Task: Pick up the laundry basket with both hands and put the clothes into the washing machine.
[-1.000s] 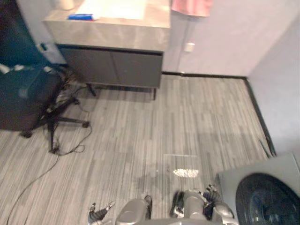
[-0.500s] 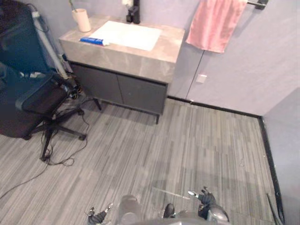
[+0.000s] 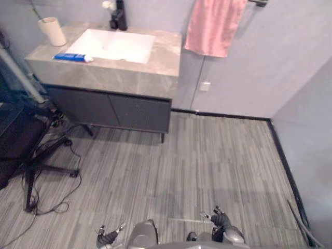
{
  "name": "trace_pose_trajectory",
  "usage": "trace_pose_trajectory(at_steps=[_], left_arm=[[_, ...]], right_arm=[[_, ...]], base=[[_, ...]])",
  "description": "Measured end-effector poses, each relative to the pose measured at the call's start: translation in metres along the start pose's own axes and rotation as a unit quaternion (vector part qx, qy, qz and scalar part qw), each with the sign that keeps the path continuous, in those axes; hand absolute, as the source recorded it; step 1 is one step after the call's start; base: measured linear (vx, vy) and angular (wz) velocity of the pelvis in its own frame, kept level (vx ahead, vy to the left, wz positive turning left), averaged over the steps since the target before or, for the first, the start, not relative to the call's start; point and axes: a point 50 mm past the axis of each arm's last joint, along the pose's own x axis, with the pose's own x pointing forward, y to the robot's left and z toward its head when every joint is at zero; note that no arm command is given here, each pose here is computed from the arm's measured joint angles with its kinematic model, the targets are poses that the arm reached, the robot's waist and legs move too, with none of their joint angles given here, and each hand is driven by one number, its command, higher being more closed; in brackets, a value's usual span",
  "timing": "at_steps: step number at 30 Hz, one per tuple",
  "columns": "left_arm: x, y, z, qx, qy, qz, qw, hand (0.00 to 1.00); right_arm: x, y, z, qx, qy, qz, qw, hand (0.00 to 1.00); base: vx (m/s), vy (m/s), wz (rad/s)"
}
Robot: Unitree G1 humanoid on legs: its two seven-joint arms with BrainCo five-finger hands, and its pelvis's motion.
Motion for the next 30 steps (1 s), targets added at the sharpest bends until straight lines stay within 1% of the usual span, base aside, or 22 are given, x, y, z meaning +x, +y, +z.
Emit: trace_pose_trajectory(at_steps=[4, 6, 8, 13, 17, 24, 30], left_arm=[[0.002, -0.002, 0.006, 0.028, -0.013, -0.018, 0.999, 0.0], [0.004, 0.003, 0.011, 0.04, -0.023, -0.019, 0.999, 0.0], [0.003, 0.001, 0.01, 0.043, -0.025, -0.024, 0.998, 0.0], [0.001, -0.008, 0.007, 0.033, -0.022, -0.035, 0.999, 0.0], [0.001, -0.01, 0.011, 0.021, -0.031, -0.034, 0.999, 0.0], [0.002, -0.009, 0.012, 0.02, -0.036, -0.024, 0.999, 0.0], [0.001, -0.006, 0.008, 0.017, -0.03, -0.019, 0.999, 0.0]], right_arm=[[0.002, -0.001, 0.001, 0.005, 0.009, -0.004, 1.0, 0.0], [0.001, -0.001, -0.007, 0.004, 0.026, -0.004, 1.0, 0.0], [0.001, -0.012, -0.01, -0.002, 0.035, -0.016, 0.999, 0.0], [-0.001, -0.032, -0.017, -0.003, 0.045, -0.042, 0.998, 0.0], [-0.002, -0.036, -0.018, -0.003, 0.046, -0.049, 0.998, 0.0], [-0.001, -0.025, -0.015, 0.0, 0.04, -0.037, 0.998, 0.0], [0.002, -0.019, -0.007, -0.017, 0.029, -0.025, 0.999, 0.0]], base=[[-0.03, -0.055, -0.32], [0.01, -0.208, 0.01], [0.04, -0.213, 0.03], [0.09, -0.135, 0.03], [0.06, -0.033, 0.11], [0.03, 0.036, 0.13], [-0.03, 0.019, 0.04]])
